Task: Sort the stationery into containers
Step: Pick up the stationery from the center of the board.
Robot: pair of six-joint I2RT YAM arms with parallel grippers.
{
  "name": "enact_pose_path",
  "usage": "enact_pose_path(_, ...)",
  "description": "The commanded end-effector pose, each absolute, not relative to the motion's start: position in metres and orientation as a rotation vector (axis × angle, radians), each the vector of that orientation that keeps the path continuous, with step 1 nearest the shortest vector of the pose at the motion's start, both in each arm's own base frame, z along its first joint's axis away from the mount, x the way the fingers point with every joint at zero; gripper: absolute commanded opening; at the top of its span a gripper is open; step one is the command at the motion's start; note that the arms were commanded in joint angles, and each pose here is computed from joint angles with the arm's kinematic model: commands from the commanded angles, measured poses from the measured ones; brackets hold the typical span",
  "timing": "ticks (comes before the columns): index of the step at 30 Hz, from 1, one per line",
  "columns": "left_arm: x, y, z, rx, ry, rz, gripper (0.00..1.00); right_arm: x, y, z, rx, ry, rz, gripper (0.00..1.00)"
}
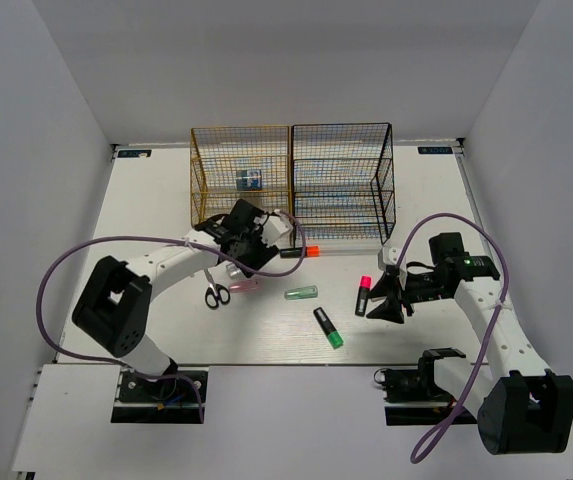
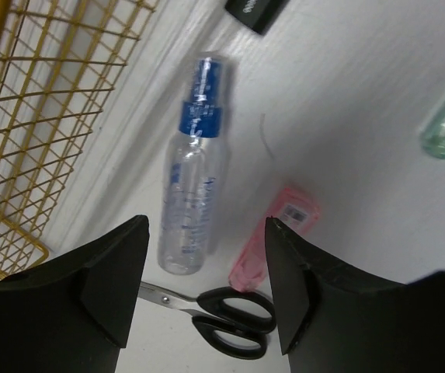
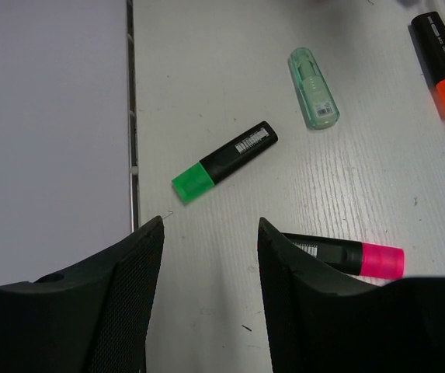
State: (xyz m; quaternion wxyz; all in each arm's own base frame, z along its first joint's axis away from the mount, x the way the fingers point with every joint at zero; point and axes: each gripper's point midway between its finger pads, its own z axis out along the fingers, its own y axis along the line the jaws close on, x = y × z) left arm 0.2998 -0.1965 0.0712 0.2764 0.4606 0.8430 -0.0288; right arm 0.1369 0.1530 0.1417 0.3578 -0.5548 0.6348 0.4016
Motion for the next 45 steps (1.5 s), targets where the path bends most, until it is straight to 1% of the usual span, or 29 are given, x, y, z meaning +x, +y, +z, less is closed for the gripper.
enact_pose_path(1, 0.321, -0.193, 0.078, 1.209, 2.249, -0.07, 0.71, 0.133, 0.156, 0.146, -1.423, 1.605, 1.07, 0.55)
enact_pose_path(8, 0.323, -0.183, 0.056, 1.201, 2.306, -0.082, 0.69, 0.132, 0.156, 0.145, -1.428, 1.603, 1.068, 0.55)
enact_pose_path(12, 0.314, -0.179, 0.043, 1.194, 2.336, -0.105, 0.61, 0.133, 0.156, 0.145, -1.432, 1.598, 1.064, 0.55)
enact_pose_path(13, 0.313, -0.18, 0.042, 1.192, 2.336, -0.114, 0.57, 0.132, 0.156, 0.146, -1.428, 1.603, 1.064, 0.55)
enact_pose_path(16, 0.306, -0.177, 0.032, 1.186, 2.358, -0.123, 0.5, 0.132, 0.156, 0.146, -1.433, 1.598, 1.064, 0.55)
enact_pose_path(22, 0.294, -0.168, 0.014, 1.191, 2.383, -0.096, 0.5, 0.13, 0.156, 0.148, -1.435, 1.588, 1.066, 0.55)
enact_pose_path(23, 0.292, -0.167, 0.015, 1.186, 2.382, -0.095, 0.46, 0.13, 0.156, 0.149, -1.435, 1.585, 1.065, 0.54)
enact_pose_path(24, 0.288, -0.167, 0.009, 1.192, 2.4, -0.096, 0.45, 0.13, 0.156, 0.149, -1.437, 1.584, 1.066, 0.54)
enact_pose_path(28, 0.278, -0.164, 0.001, 1.229, 2.409, -0.043, 0.28, 0.128, 0.157, 0.15, -1.442, 1.574, 1.065, 0.54)
enact_pose_path(29, 0.276, -0.165, 0.0, 1.241, 2.407, -0.033, 0.16, 0.128, 0.157, 0.151, -1.444, 1.57, 1.065, 0.54)
enact_pose_path(31, 0.272, -0.162, -0.002, 1.242, 2.418, -0.014, 0.04, 0.128, 0.157, 0.151, -1.439, 1.571, 1.067, 0.54)
enact_pose_path(32, 0.272, -0.161, -0.002, 1.227, 2.429, -0.008, 0.0, 0.127, 0.157, 0.152, -1.444, 1.567, 1.064, 0.54)
enact_pose_path(36, 0.28, -0.173, 0.03, 1.165, 2.367, -0.028, 0.0, 0.126, 0.157, 0.153, -1.443, 1.561, 1.066, 0.54)
enact_pose_path(38, 0.289, -0.185, 0.066, 1.124, 2.293, -0.076, 0.0, 0.126, 0.157, 0.154, -1.444, 1.559, 1.065, 0.48)
enact_pose_path(39, 0.29, -0.189, 0.074, 1.126, 2.274, -0.089, 0.0, 0.127, 0.157, 0.154, -1.442, 1.563, 1.066, 0.45)
enact_pose_path(40, 0.285, -0.187, 0.087, 1.132, 2.268, -0.098, 0.0, 0.126, 0.157, 0.155, -1.442, 1.564, 1.069, 0.42)
enact_pose_path(41, 0.293, -0.198, 0.112, 1.123, 2.214, -0.137, 0.0, 0.126, 0.157, 0.155, -1.439, 1.566, 1.072, 0.37)
enact_pose_path(42, 0.292, -0.2, 0.121, 1.142, 2.198, -0.154, 0.0, 0.126, 0.157, 0.157, -1.439, 1.567, 1.073, 0.28)
enact_pose_path(43, 0.286, -0.201, 0.137, 1.167, 2.201, -0.172, 0.0, 0.126, 0.157, 0.156, -1.435, 1.573, 1.08, 0.23)
enact_pose_path(44, 0.291, -0.209, 0.158, 1.173, 2.16, -0.195, 0.0, 0.127, 0.157, 0.157, -1.435, 1.574, 1.084, 0.18)
enact_pose_path(45, 0.285, -0.205, 0.163, 1.219, 2.172, -0.192, 0.0, 0.126, 0.157, 0.158, -1.436, 1.578, 1.087, 0.11)
